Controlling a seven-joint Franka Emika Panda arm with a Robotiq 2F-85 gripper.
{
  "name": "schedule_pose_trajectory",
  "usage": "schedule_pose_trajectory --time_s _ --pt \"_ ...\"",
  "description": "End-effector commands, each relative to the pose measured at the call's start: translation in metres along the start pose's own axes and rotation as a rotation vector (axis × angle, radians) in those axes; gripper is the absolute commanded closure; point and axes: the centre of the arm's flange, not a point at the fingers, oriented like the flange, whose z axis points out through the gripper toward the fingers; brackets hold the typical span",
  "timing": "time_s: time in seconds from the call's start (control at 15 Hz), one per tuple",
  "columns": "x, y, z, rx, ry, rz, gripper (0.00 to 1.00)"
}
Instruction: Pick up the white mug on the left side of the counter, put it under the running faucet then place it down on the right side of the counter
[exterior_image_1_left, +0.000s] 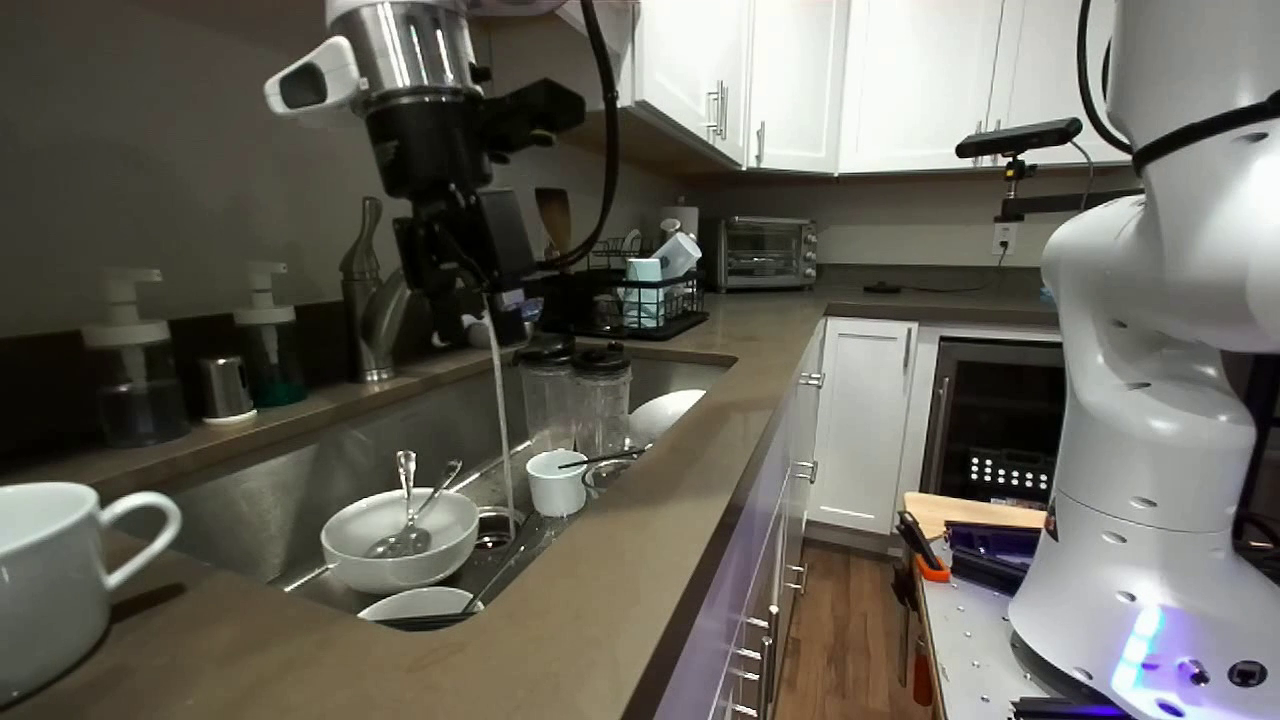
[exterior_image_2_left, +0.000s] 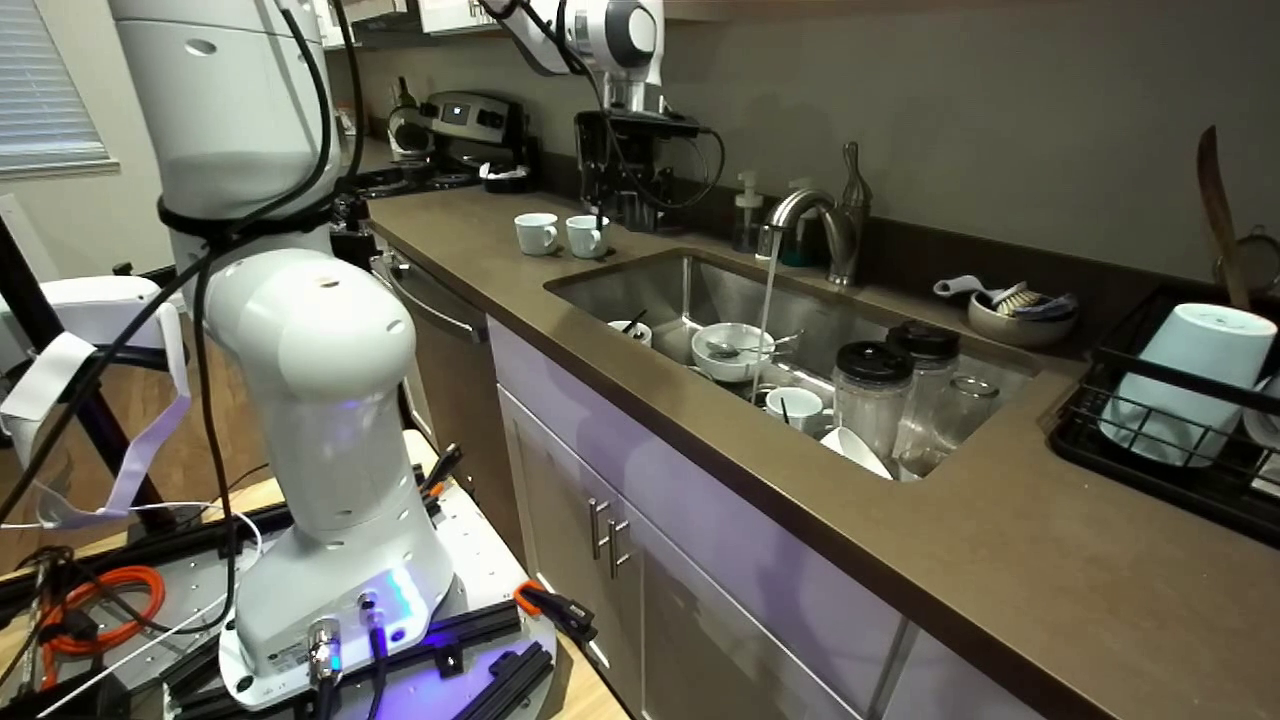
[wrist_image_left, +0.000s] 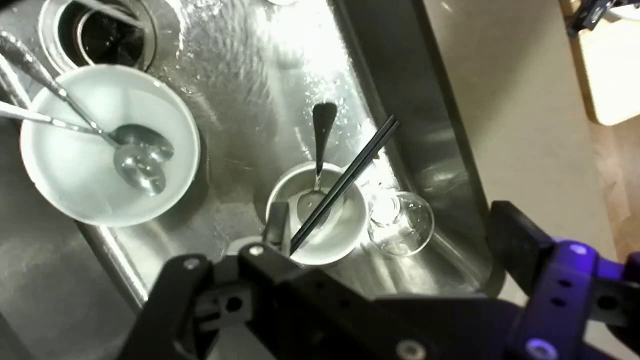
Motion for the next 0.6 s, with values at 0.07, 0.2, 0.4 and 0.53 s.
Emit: schedule_pose_trajectory --time_s 0.07,0.2,0.4,0.53 --pt "0.052 0.003 0.016 -0.119 0.069 -0.103 0.0" --pt "0.067 0.003 0.023 -0.142 0.135 -0.138 0.0" --pt "0.092 0.005 0.031 -0.143 0.207 -0.202 0.0" --pt "0.105 0.008 0.035 -0.136 0.226 -0.246 0.0"
